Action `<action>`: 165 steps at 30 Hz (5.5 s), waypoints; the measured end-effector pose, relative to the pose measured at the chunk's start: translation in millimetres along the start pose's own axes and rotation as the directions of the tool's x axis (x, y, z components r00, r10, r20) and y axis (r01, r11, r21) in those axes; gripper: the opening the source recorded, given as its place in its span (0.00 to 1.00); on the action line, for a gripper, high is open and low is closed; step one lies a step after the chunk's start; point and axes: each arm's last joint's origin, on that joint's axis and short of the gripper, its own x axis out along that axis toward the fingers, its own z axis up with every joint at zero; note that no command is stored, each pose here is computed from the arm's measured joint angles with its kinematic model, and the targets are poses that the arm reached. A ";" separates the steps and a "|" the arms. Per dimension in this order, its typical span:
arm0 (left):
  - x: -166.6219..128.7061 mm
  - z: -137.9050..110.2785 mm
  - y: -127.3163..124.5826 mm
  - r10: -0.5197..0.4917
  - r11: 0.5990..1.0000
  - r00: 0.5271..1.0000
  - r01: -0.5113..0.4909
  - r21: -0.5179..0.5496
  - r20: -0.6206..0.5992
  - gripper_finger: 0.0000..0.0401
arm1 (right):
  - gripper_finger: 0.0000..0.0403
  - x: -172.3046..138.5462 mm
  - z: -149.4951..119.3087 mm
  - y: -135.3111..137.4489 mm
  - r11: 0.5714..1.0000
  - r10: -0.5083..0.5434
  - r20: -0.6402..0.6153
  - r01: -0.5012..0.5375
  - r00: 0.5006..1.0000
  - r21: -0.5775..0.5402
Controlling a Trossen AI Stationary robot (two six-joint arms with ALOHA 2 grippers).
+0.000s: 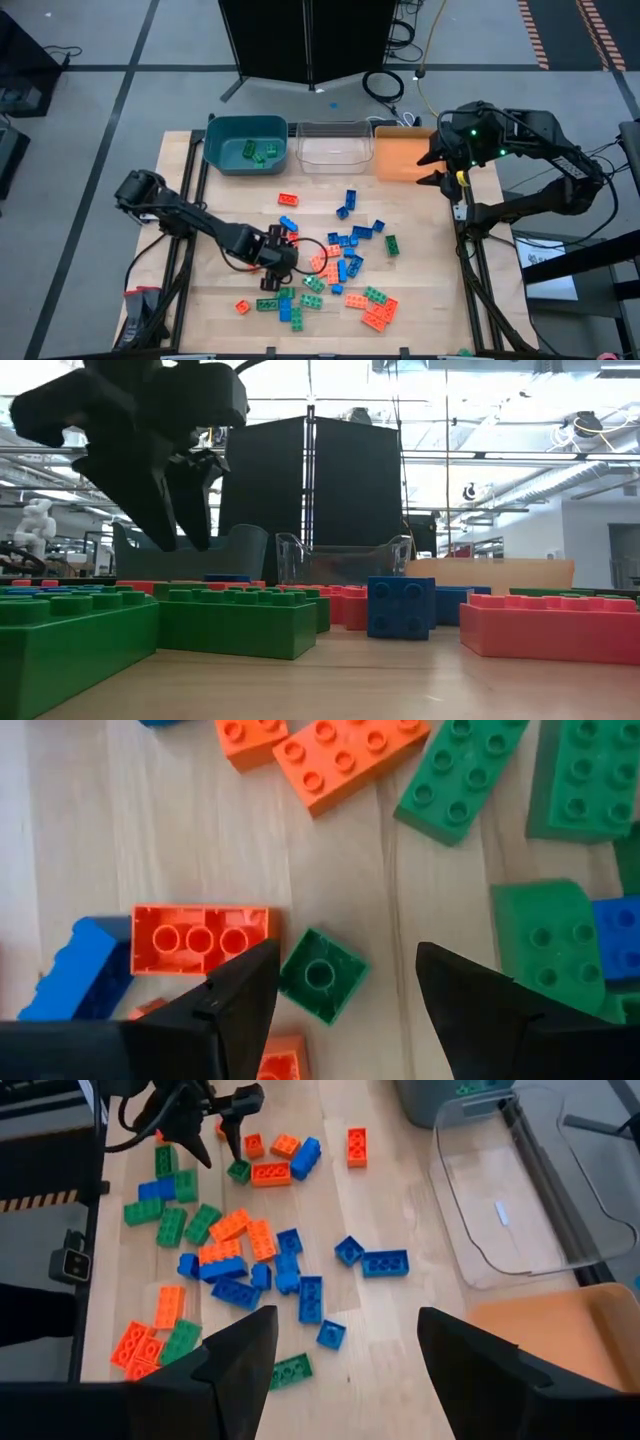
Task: Sort blocks
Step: Put the green game piece into the blue bin
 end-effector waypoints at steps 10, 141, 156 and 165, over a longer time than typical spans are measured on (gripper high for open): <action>6.1 3.9 3.2 -0.027 1.000 1.000 0.026 0.008 0.015 0.60 | 0.60 -0.1 -1.8 0.0 1.000 0.000 -0.018 0.000 1.000 0.000; -92.8 -121.8 293.9 0.398 0.382 0.900 -0.340 -0.859 -0.180 0.69 | 0.60 7.1 18.8 -3.9 0.989 -0.103 0.128 0.088 0.986 0.119; -209.8 -70.9 158.6 0.300 0.719 0.900 0.005 -0.695 0.317 0.69 | 0.60 7.2 18.9 -3.9 0.992 -0.104 0.128 0.094 0.986 0.082; -197.8 -49.0 90.7 0.007 0.818 0.933 0.202 -0.538 0.361 0.63 | 0.60 7.2 18.9 -3.9 0.992 -0.104 0.128 0.094 0.986 0.081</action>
